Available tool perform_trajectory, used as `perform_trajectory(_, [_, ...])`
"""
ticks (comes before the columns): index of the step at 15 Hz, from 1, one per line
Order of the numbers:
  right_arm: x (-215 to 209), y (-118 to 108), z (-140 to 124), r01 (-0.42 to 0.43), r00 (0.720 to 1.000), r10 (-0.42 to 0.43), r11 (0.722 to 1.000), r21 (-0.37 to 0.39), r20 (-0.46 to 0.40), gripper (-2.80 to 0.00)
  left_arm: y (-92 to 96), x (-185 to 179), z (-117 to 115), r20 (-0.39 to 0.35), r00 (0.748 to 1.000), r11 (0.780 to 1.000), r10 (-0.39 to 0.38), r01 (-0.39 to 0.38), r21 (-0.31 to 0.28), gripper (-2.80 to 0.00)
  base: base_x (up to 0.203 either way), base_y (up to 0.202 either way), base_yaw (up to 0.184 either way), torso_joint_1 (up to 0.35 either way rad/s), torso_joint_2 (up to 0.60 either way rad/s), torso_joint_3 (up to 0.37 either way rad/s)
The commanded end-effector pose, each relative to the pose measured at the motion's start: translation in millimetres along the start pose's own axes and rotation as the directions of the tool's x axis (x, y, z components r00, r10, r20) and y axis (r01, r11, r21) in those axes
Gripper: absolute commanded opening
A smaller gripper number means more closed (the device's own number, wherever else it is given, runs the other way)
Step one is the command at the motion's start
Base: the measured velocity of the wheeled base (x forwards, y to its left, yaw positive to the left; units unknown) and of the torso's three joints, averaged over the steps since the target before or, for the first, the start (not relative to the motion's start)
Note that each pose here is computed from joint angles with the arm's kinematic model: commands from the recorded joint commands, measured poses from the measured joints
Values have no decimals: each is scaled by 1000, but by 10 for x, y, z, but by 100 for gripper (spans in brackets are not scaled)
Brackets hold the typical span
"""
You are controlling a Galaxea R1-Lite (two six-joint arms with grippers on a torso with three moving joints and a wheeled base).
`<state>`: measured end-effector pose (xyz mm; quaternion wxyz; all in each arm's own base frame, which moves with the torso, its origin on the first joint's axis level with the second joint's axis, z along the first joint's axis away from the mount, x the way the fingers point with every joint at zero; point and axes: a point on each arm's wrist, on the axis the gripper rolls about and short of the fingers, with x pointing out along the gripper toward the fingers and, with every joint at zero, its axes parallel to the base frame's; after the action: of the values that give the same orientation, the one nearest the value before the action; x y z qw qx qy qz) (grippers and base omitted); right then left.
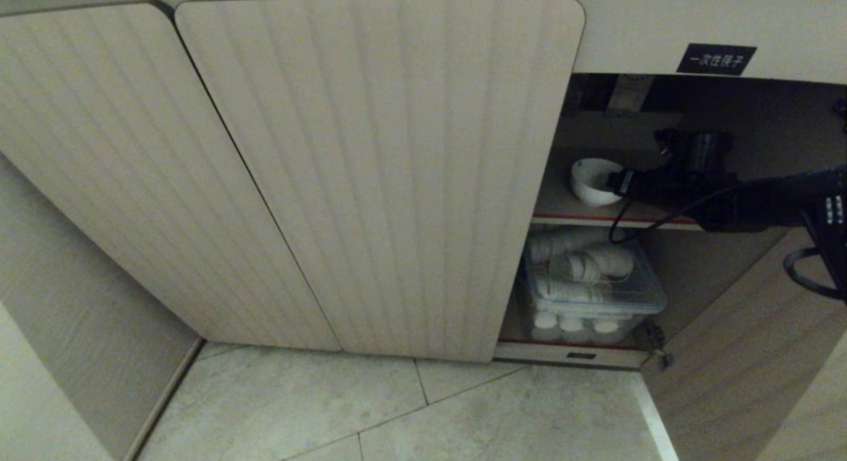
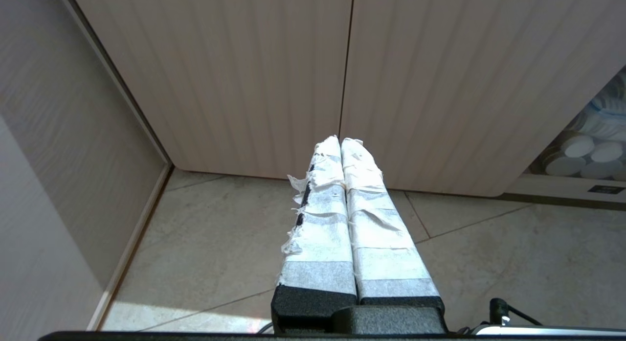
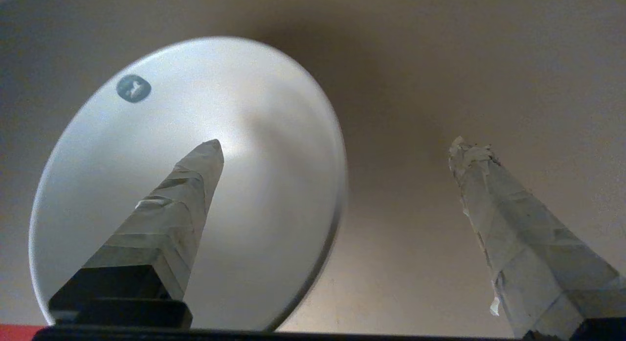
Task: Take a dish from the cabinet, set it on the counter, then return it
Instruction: Take the bowl from the cabinet
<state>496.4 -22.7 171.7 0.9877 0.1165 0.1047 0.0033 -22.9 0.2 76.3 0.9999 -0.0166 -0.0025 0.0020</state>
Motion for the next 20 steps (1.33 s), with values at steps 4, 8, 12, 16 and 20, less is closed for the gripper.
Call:
perform_trajectory(4, [13,100,63,-26,999,26,1000,-3,21,0,0,1,-3,0,1000,1000,1,-1,-1,-280,0,0,0,0,0,0])
perform_trajectory(8, [29,159,96,-48,999,48,999,-4,1,0,0,1,-3,0,1000,1000,1,-1,-1,-280,0,0,0,0,0,0])
perform_trajectory(12, [57,163,117,-45,999,45,999,-22,-14,0,0,0,-2,0,1000,1000,1,-1,-1,-280,0,0,0,0,0,0])
perform_trajectory(16, [42,153,101,-41,998,39,998,-44,-52,0,0,-1,1,1,1000,1000,1,-1,-1,-280,0,0,0,0,0,0])
perform_trajectory(20, [1,132,135,-84,994,78,993,-80,-78,0,0,-1,1,1,1000,1000,1,-1,-1,-280,0,0,0,0,0,0])
